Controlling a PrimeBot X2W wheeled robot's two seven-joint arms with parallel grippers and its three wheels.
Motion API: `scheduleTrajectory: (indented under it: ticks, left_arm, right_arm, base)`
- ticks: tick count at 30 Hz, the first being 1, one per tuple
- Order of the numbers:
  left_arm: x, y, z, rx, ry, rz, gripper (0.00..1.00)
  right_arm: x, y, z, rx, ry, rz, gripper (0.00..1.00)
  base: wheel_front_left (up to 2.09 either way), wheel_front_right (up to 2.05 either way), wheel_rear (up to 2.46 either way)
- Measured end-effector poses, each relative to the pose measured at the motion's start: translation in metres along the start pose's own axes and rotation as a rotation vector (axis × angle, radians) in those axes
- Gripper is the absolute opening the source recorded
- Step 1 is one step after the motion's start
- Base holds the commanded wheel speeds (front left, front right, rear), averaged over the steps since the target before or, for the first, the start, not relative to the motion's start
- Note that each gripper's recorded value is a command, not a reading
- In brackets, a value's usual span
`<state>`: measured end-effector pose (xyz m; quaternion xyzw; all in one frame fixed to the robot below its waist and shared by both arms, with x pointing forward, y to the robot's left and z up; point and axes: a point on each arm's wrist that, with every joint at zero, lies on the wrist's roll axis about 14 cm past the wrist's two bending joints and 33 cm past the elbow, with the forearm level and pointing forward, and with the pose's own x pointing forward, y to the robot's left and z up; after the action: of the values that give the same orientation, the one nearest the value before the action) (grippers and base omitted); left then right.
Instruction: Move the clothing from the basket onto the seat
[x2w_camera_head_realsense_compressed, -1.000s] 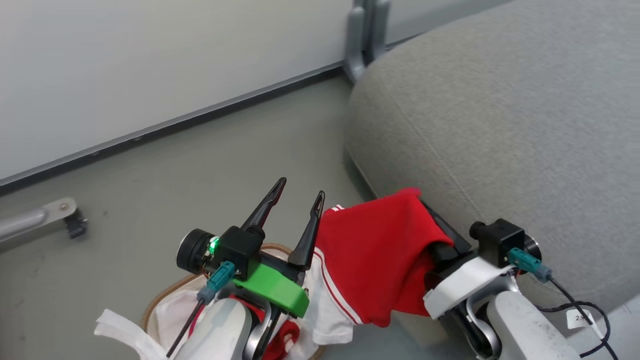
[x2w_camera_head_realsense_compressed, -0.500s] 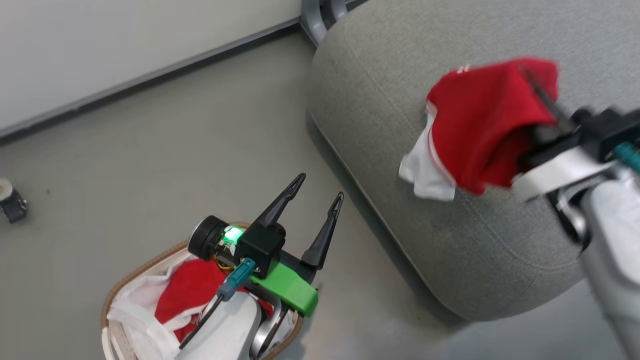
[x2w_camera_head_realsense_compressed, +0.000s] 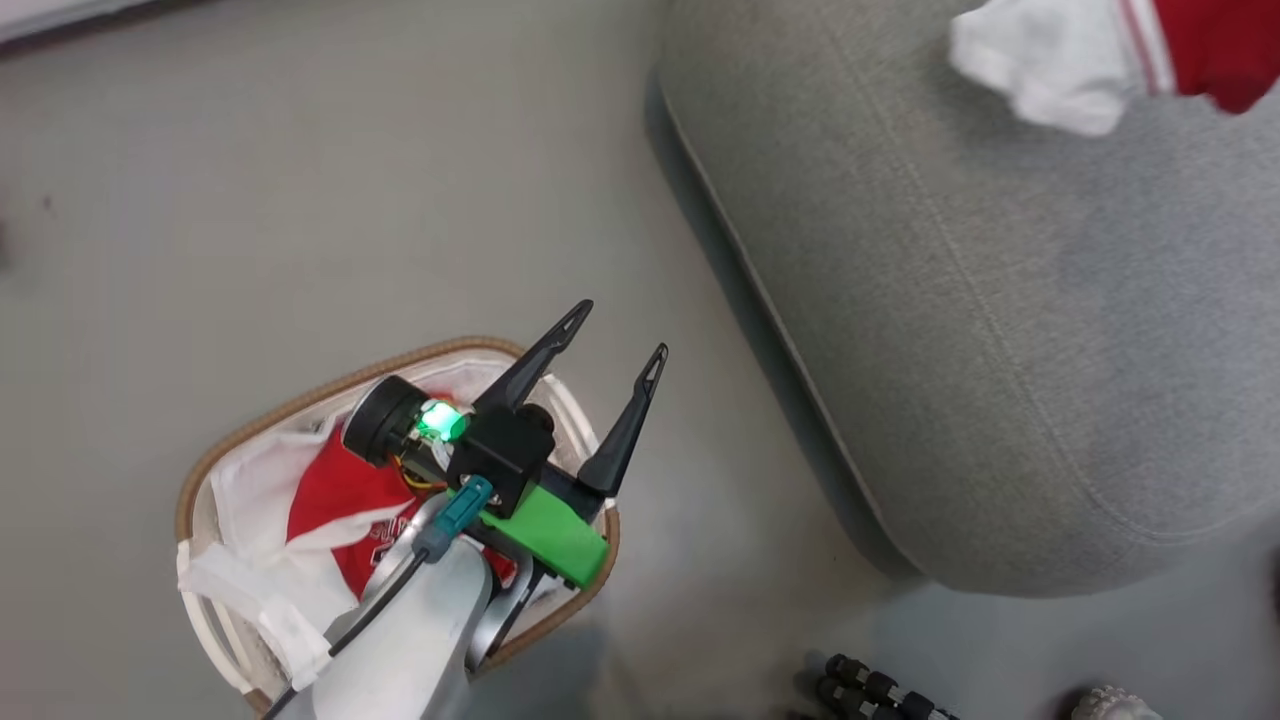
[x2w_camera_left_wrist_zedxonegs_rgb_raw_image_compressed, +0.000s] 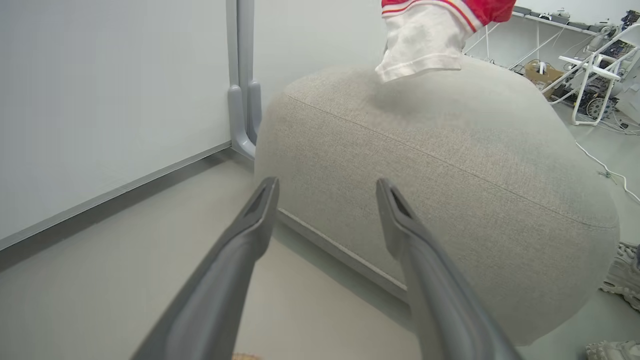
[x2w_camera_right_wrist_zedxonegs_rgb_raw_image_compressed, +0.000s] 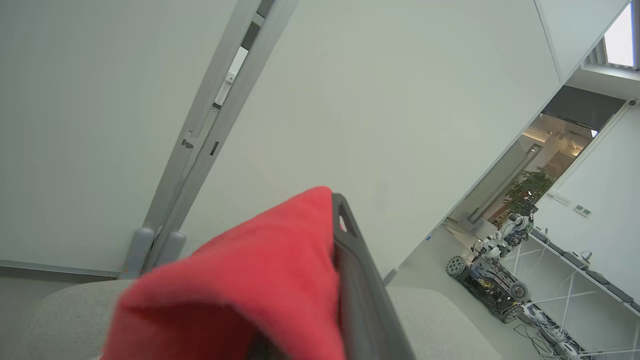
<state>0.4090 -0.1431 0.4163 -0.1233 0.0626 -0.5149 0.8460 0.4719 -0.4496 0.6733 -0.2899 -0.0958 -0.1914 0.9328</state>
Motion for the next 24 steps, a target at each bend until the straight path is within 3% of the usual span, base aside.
scheduleTrajectory:
  ticks: [5, 9, 16, 19, 20, 21, 22, 23, 24]
  left_arm:
    - [-0.007, 0.023, -0.02, -0.018, 0.031, 0.036, 1.0]
    - [-0.012, 0.044, -0.03, -0.034, 0.039, 0.086, 1.0]
    - [-0.04, 0.071, -0.059, -0.041, 0.114, 0.156, 1.0]
    - [-0.049, 0.076, -0.066, -0.05, 0.137, 0.182, 1.0]
    - [-0.051, 0.076, -0.066, -0.054, 0.14, 0.188, 1.0]
    - [-0.052, 0.076, -0.066, -0.054, 0.141, 0.191, 1.0]
    - [-0.053, 0.075, -0.066, -0.056, 0.144, 0.193, 1.0]
    - [-0.053, 0.073, -0.065, -0.056, 0.145, 0.192, 1.0]
    - [-0.053, 0.071, -0.064, -0.059, 0.143, 0.191, 1.0]
  right_arm:
    - [0.021, 0.014, -0.031, -0.018, 0.066, -0.011, 0.0]
    - [0.022, 0.052, -0.073, 0.0, 0.158, 0.028, 0.0]
    - [-0.029, 0.119, -0.17, 0.052, 0.414, 0.108, 0.0]
    - [-0.052, 0.132, -0.188, 0.083, 0.477, 0.114, 0.0]
    - [-0.06, 0.135, -0.192, 0.098, 0.494, 0.111, 0.07]
    - [-0.066, 0.135, -0.194, 0.107, 0.505, 0.104, 0.2]
    - [-0.072, 0.135, -0.196, 0.111, 0.516, 0.102, 0.49]
    - [-0.079, 0.134, -0.197, 0.114, 0.525, 0.098, 0.93]
    - [-0.085, 0.133, -0.198, 0.122, 0.533, 0.092, 1.0]
  base:
    - [0.0, 0.0, 0.0]
    - [0.0, 0.0, 0.0]
    - [0.0, 0.0, 0.0]
    - [0.0, 0.0, 0.0]
    - [0.0, 0.0, 0.0]
    - [0.0, 0.0, 0.0]
    - [0.0, 0.0, 0.0]
    - [0.0, 0.0, 0.0]
    - [0.0, 0.0, 0.0]
